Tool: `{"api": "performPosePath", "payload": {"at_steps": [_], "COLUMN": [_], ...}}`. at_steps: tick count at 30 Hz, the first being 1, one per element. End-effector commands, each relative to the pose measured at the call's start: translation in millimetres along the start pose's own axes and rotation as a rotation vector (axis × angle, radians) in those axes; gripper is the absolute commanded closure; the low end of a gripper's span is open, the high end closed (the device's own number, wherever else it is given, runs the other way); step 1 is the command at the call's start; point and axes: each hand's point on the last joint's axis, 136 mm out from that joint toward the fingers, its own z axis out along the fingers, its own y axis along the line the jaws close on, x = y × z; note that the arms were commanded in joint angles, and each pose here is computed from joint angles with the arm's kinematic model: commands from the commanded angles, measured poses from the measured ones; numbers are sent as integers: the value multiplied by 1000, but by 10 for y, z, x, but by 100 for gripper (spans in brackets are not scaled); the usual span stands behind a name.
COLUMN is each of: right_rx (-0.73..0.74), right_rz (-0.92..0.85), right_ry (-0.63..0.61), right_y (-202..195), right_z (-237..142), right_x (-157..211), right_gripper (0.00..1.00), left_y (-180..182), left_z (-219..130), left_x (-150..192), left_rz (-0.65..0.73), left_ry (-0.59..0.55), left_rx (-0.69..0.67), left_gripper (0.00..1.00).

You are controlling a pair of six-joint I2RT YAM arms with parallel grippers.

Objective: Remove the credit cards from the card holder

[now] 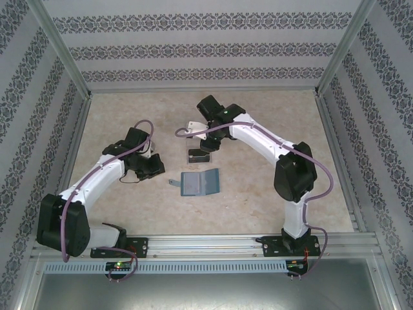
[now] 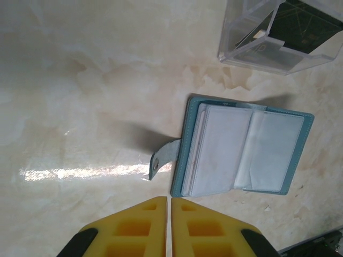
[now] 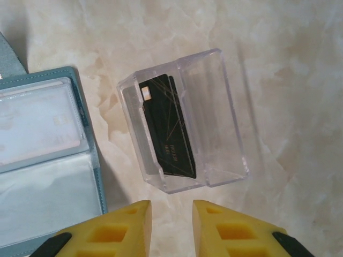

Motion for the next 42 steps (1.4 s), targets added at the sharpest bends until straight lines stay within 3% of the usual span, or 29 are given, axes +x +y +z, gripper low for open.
{"api": "performPosePath", "payload": {"at_steps": [1, 11, 20, 30, 38, 42], "right_rx": [10, 69, 64, 52, -4, -39], "right_rz": [52, 223, 231, 332, 602, 766], "right_ry": [-89, -167, -242, -253, -253, -254], "right_y": [67, 99, 326, 498, 582, 669], "right_z": [-146, -262, -363, -434, -181, -6], "right_x": [-155, -297, -370, -240, -123, -36], "right_gripper": [73, 74, 75, 75, 76, 80], "left_y": [-53, -347, -487, -500, -644, -533], "left_z": [-3, 123, 56, 165, 428, 576], "left_x": [-40, -252, -373, -116, 137, 250], "left_rz": [-12, -40, -26, -6, 62, 74], "left_ry": [2, -27, -75, -24, 80, 133], "left_rx": [-28, -16, -25, 12, 31, -10], "left_gripper": [90, 90, 90, 90, 90, 91]}}
